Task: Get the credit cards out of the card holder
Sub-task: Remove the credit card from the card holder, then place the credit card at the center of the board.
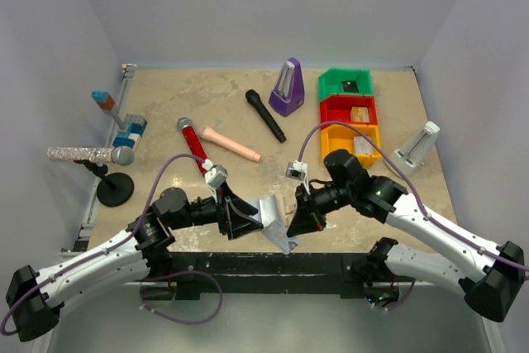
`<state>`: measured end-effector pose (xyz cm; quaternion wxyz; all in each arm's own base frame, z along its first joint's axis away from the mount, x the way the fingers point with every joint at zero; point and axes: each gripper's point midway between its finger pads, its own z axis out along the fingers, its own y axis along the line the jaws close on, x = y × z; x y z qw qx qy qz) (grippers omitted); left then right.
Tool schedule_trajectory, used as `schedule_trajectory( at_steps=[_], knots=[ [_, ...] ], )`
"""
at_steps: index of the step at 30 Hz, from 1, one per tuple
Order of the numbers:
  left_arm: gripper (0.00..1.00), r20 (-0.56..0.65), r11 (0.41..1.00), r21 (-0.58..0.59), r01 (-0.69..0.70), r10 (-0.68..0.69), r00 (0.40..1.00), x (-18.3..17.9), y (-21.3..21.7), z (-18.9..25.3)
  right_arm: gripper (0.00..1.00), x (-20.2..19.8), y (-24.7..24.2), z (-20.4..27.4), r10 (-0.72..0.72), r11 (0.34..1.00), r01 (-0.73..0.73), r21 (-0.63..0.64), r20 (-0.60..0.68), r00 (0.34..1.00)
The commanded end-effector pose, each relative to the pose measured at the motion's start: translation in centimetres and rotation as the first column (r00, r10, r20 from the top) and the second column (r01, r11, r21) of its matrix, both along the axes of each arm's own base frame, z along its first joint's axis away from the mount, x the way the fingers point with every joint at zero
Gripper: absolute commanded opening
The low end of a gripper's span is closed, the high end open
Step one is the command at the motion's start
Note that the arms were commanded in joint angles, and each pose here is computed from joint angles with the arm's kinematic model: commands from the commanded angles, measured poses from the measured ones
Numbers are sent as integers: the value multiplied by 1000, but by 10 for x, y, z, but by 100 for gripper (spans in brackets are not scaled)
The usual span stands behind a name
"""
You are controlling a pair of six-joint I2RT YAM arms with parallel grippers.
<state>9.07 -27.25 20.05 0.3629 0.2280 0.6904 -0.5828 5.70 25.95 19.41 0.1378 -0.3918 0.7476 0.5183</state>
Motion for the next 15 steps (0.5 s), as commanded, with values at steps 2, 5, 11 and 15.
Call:
schedule_trajectory(
  at_steps=[2,5,11,15],
  knots=[
    [70,78,990,-97,104,-96,992,-13,-7,27,0,-11,7,19,88,994,-90,59,24,996],
    [66,71,985,-94,146,-140,988,-18,-11,27,0,-13,10,18,103,993,-104,56,24,994],
    [58,50,973,-82,217,-213,976,-26,-16,23,0,-14,13,22,127,990,-128,52,31,991],
    [51,28,971,-70,227,-226,974,-27,-17,18,0,-14,15,24,142,988,-143,50,33,989]
  ],
)
